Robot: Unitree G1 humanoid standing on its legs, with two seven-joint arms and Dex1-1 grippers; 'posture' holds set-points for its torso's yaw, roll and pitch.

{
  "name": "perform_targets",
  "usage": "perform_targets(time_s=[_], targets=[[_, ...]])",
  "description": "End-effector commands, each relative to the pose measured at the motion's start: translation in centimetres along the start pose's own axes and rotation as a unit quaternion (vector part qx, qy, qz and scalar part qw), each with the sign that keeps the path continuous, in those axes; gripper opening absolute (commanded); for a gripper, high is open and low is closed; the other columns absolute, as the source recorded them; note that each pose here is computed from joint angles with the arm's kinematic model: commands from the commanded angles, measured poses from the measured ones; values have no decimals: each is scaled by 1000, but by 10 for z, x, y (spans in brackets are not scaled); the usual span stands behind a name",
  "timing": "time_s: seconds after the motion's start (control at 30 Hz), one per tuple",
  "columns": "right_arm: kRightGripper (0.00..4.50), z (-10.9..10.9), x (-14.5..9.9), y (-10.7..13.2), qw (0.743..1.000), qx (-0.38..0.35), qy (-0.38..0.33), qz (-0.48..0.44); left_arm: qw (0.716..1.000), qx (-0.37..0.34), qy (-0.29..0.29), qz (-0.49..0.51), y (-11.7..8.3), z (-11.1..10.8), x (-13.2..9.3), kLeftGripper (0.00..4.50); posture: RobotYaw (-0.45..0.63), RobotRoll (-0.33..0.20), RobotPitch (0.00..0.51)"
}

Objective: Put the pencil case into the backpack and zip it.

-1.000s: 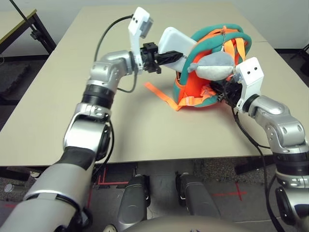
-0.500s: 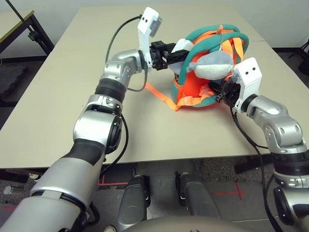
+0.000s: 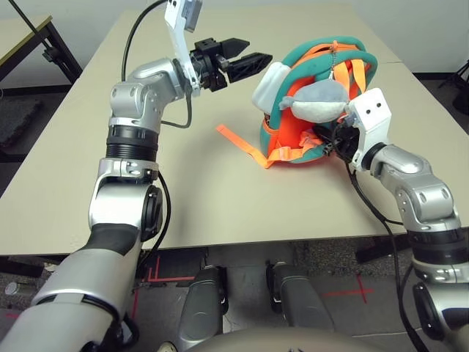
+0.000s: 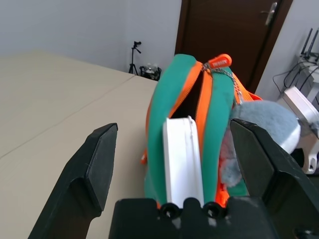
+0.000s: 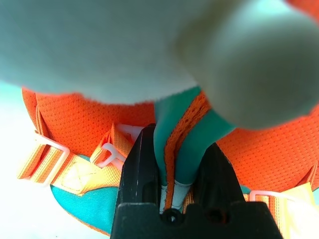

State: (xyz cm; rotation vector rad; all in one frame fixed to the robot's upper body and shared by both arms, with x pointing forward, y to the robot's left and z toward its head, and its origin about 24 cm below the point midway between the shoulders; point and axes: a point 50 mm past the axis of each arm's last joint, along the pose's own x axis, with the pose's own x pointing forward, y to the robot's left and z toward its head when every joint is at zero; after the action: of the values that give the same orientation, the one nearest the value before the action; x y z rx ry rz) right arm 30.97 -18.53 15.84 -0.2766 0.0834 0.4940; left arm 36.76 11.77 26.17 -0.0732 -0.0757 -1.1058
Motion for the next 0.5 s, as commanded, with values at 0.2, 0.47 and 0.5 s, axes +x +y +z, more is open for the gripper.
perform_targets(time_s=[0.2,0.47,0.5], targets=[[679,-14,4,5,999,14,32,17,1000,-1,16,5,-3,-7,2,1543,-138,0,129],[679,-15,3,6,999,14,33,18,999,-8,30,8,-4,-13,6,0,-143,0,127],[679,-15,3,6,999,14,33,17,999,-10,33,6,-5,-16,7,0,-143,0,127]])
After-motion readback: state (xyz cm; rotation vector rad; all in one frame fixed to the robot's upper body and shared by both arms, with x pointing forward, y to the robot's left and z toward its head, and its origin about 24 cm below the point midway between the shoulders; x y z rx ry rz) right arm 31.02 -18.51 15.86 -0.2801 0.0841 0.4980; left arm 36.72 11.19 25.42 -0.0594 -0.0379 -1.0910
